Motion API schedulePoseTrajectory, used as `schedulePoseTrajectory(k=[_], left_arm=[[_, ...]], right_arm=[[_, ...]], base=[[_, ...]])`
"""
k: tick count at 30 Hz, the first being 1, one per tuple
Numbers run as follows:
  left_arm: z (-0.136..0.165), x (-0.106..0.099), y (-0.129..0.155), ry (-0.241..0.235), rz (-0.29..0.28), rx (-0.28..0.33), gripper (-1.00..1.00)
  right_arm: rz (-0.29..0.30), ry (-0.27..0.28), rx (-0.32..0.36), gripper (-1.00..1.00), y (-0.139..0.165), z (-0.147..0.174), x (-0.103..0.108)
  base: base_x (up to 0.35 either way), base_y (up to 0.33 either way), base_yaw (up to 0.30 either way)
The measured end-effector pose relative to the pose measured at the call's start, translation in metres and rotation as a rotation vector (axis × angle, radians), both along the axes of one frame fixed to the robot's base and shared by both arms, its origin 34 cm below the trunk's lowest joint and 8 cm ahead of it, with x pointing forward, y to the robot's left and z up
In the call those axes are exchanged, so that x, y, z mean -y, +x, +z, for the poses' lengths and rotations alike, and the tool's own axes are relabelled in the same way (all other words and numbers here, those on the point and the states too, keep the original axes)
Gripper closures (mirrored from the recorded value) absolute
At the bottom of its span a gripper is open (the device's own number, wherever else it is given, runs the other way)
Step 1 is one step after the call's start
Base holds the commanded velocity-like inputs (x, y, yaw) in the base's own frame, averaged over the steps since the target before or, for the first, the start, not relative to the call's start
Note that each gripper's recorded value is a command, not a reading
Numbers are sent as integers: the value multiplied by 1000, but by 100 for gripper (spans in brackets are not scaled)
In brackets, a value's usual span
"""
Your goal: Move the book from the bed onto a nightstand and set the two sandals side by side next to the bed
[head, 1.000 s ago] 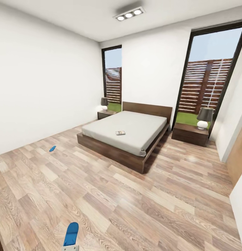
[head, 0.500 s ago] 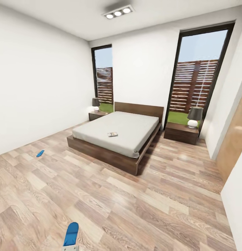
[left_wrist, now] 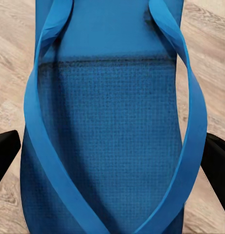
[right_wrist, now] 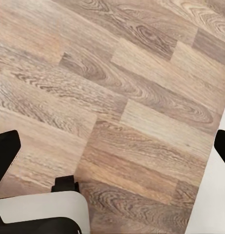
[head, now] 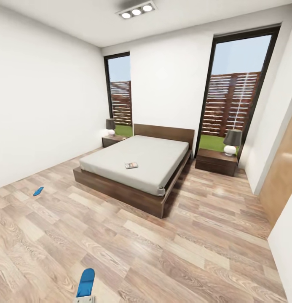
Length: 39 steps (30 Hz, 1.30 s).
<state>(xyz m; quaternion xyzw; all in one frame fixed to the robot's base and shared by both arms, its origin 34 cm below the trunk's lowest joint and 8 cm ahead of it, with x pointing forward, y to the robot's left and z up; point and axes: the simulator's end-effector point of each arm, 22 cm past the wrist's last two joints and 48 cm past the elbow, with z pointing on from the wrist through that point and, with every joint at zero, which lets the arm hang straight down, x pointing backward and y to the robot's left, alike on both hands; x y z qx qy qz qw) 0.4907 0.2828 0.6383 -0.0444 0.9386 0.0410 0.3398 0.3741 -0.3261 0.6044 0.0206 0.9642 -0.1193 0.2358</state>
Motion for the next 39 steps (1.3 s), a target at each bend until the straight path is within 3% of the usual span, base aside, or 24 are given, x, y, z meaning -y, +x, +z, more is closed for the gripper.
schedulePoseTrajectory(k=[39], left_arm=[[0, 0, 0, 1, -1, 0, 100]], right_arm=[[1, 1, -18, -100, -8, -4, -1]], base=[[315, 0, -1]])
